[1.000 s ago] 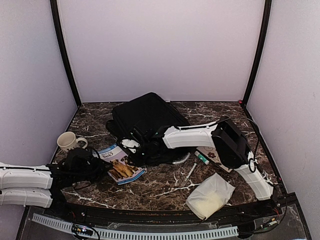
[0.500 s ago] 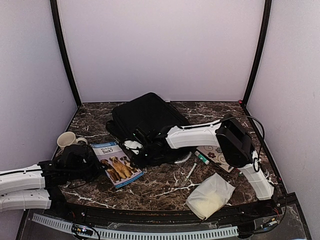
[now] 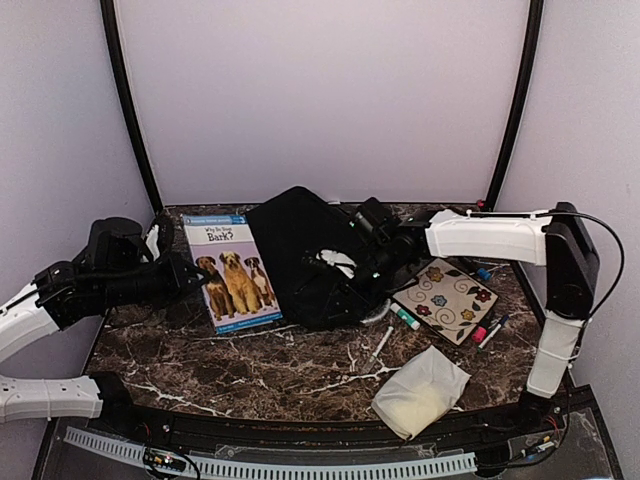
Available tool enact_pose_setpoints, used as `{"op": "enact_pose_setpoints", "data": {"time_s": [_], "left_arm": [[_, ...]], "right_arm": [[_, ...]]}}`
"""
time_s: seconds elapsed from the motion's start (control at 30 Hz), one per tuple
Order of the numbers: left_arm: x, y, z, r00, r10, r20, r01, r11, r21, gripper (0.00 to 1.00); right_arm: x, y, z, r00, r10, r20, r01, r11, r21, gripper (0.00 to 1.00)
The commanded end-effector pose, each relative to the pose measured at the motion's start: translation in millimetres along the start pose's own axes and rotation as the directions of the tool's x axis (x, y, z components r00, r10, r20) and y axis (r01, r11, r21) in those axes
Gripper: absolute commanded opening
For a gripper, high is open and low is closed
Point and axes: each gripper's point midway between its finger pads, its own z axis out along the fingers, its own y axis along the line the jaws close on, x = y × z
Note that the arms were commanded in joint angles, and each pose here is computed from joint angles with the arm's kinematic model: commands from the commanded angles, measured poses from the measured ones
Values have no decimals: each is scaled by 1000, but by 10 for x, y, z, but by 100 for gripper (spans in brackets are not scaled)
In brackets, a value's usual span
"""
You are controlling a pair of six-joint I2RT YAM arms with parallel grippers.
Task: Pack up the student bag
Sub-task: Pass from the left arm to the right
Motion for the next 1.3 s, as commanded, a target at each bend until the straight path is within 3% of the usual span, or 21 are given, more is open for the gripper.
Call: {"op": "enact_pose_setpoints", "data": {"time_s": [0.0,0.2,0.3,0.33,0.57,0.77,0.87,1.1,1.27], "left_arm": [[-60,-517,-106,973,229,-36,-221,962,158,0],[-241,-1127,-242,924,371,88,-377,853,360,0],[-267,-1301,-240,910,397,116,-408,812,417,0],[-258,-1356,-228,908,402,119,-411,798,440,0],[-279,-1714,-237,894,411,180,-434,693,576,0],[-280,-1754,-218,882,423,207,-457,664,591,0],[-306,-1689,-139,878,429,210,-469,688,553,0],[-425,-1496,31,880,415,228,-474,764,438,0],[-482,-1397,75,888,397,232,-459,800,386,0]], "right_arm": [[-426,324,-564,975,-69,210,97,987,-126,64],[-944,151,-1289,897,-44,440,82,994,-67,75],[-1114,163,-1460,873,-9,488,80,989,-126,98],[-1159,170,-1481,867,-5,498,83,987,-136,100],[-1300,215,-1378,864,104,492,69,945,-321,100],[-1267,529,-1410,856,99,508,168,875,-453,100],[-1234,729,-1485,848,84,523,234,827,-511,95],[-1165,965,-1651,840,157,519,246,743,-623,79],[-1141,984,-1704,830,213,515,226,715,-661,62]]}}
